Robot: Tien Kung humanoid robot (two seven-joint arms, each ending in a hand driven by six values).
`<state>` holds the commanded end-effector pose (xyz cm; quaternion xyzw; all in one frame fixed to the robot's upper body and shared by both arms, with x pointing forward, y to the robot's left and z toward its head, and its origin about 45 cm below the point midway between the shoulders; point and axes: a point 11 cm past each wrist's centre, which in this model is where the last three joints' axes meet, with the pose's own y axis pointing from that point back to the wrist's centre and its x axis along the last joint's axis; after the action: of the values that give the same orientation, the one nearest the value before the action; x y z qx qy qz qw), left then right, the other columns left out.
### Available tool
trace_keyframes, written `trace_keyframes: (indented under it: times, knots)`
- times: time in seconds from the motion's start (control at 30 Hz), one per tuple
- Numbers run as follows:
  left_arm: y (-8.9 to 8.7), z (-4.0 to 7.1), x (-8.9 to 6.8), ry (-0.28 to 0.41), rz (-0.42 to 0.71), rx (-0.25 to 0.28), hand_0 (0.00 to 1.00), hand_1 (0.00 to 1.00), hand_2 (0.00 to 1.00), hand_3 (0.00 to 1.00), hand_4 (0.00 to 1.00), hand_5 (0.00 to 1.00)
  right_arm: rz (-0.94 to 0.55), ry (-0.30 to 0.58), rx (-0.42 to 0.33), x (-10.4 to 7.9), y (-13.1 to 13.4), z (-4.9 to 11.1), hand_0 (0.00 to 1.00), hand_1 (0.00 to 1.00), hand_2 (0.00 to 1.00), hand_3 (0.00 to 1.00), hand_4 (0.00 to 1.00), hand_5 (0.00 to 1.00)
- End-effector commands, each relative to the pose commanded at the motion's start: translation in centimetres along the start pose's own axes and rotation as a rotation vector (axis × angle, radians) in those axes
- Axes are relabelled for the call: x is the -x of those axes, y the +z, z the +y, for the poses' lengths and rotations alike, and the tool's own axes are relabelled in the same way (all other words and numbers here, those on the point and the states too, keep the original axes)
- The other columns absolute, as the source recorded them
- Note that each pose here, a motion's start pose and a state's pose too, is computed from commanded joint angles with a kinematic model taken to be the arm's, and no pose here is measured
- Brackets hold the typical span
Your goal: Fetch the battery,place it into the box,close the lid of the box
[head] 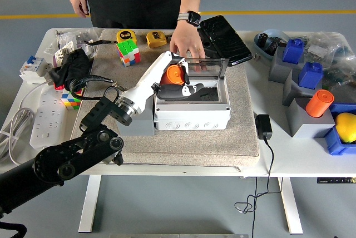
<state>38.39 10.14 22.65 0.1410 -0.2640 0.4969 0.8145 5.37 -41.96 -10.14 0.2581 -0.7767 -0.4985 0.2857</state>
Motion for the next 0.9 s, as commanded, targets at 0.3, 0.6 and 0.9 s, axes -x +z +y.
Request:
trace_keyframes:
  times: [0.3,0.6,0.9]
  knots:
    - [1.2,-2.3,2.7,-0.050,-0.251,-0.104,0.231,0.144,0.146,0.210,0.998,0.333,0.003,0.003,0.001,-0.1,0.0,0.0,0.612,0.636,0.626,0.576,0.982,0.567]
    - [0.6,-3.6,4.8,-0.111,-0.363,-0.170,0.237,0.150,0.151,0.279,0.998,0.381,0.007,0.005,-0.003,-0.1,-0.1,0.0,0.612,0.636,0.626,0.576,0.981,0.566]
    - [-0.7,-4.3,3.6,-0.074,-0.466,-0.174,0.245,0.180,0.165,0.364,0.998,0.416,0.014,0.008,-0.007,-0.2,-0.2,0.0,0.612,0.635,0.626,0.575,0.980,0.566]
